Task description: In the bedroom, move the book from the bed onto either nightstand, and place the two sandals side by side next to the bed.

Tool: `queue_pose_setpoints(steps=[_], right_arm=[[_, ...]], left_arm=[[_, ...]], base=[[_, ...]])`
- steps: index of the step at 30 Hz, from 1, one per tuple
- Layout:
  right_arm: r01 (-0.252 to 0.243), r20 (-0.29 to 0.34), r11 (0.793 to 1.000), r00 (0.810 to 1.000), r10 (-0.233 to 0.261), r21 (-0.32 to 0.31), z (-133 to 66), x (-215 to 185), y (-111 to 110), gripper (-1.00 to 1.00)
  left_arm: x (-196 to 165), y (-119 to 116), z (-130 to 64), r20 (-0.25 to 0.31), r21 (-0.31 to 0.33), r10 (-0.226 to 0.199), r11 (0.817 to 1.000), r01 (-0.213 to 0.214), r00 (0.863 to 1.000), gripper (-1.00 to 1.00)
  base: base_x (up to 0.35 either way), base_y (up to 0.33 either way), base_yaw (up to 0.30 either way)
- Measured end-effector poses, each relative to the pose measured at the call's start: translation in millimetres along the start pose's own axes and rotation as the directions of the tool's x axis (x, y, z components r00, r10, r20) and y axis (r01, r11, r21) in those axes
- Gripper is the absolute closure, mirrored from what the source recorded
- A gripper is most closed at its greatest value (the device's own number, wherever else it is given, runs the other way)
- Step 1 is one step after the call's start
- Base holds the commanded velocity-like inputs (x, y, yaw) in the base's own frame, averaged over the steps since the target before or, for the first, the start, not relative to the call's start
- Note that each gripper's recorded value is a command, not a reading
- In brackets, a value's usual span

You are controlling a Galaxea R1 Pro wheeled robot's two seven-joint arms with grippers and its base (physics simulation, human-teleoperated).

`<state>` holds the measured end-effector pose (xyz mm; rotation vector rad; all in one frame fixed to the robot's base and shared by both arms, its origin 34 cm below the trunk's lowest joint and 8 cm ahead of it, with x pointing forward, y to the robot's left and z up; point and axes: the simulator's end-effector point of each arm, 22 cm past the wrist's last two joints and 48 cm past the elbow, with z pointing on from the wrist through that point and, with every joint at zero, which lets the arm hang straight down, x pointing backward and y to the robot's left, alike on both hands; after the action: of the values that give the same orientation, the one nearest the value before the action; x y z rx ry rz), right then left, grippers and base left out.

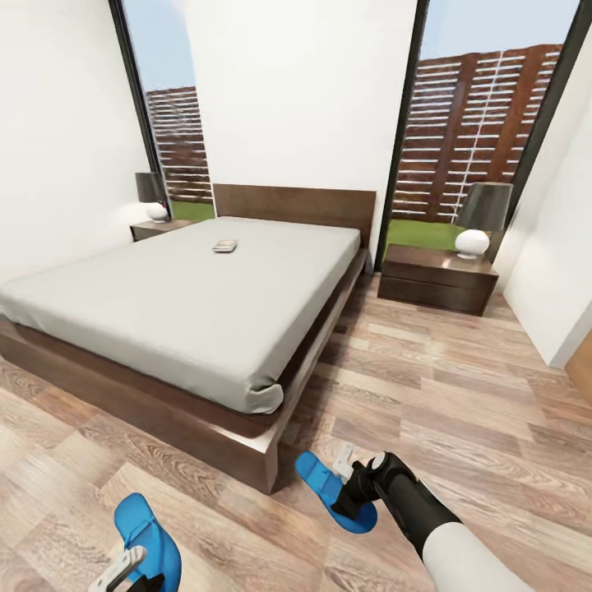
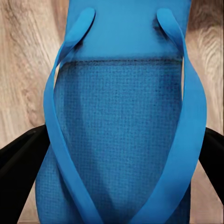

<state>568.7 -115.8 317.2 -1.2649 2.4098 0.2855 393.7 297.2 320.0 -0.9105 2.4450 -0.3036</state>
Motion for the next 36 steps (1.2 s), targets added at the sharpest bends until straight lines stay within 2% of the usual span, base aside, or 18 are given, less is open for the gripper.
queue_pose_setpoints(steps=[12, 18, 22, 27, 31, 36], right_arm=[[-0.002, -0.002, 1.000, 1.000, 0.002, -0.004, 0.7, 2, 1, 1.00], [0.064, 0.041, 0.996, 0.997, -0.062, -0.063, 13.2, 8, 21, 1.00], [0.078, 0.053, 0.994, 0.996, -0.075, -0.078, 16.5, 9, 26, 1.00], [0.065, 0.030, 0.993, 0.998, -0.063, -0.095, 18.8, 13, 30, 1.00], [0.054, 0.017, 0.994, 0.998, -0.053, -0.095, 18.4, 14, 28, 1.00], [0.051, 0.013, 0.994, 0.999, -0.050, -0.095, 18.4, 13, 27, 1.00]], left_arm=[[-3, 6, -1.0, 0.009, -0.011, -0.009, 1.000, 0.010, 1.000, 1.00], [-13, 30, -7.3, 0.039, -0.048, -0.064, 0.997, 0.066, 0.997, 1.00], [-18, 52, -17.9, 0.064, -0.077, -0.095, 0.992, 0.100, 0.993, 1.00], [-17, 74, -27.0, 0.079, -0.109, -0.126, 0.985, 0.134, 0.989, 1.00], [-16, 82, -29.7, 0.088, -0.122, -0.152, 0.979, 0.162, 0.984, 1.00], [-16, 86, -31.0, 0.092, -0.129, -0.164, 0.976, 0.175, 0.982, 1.00]], base=[[0.129, -0.305, 0.009], [0.106, -0.317, 0.023], [0.103, -0.319, 0.187], [0.068, -0.188, 0.267], [0.015, -0.038, 0.278], [0.004, -0.009, 0.280]])
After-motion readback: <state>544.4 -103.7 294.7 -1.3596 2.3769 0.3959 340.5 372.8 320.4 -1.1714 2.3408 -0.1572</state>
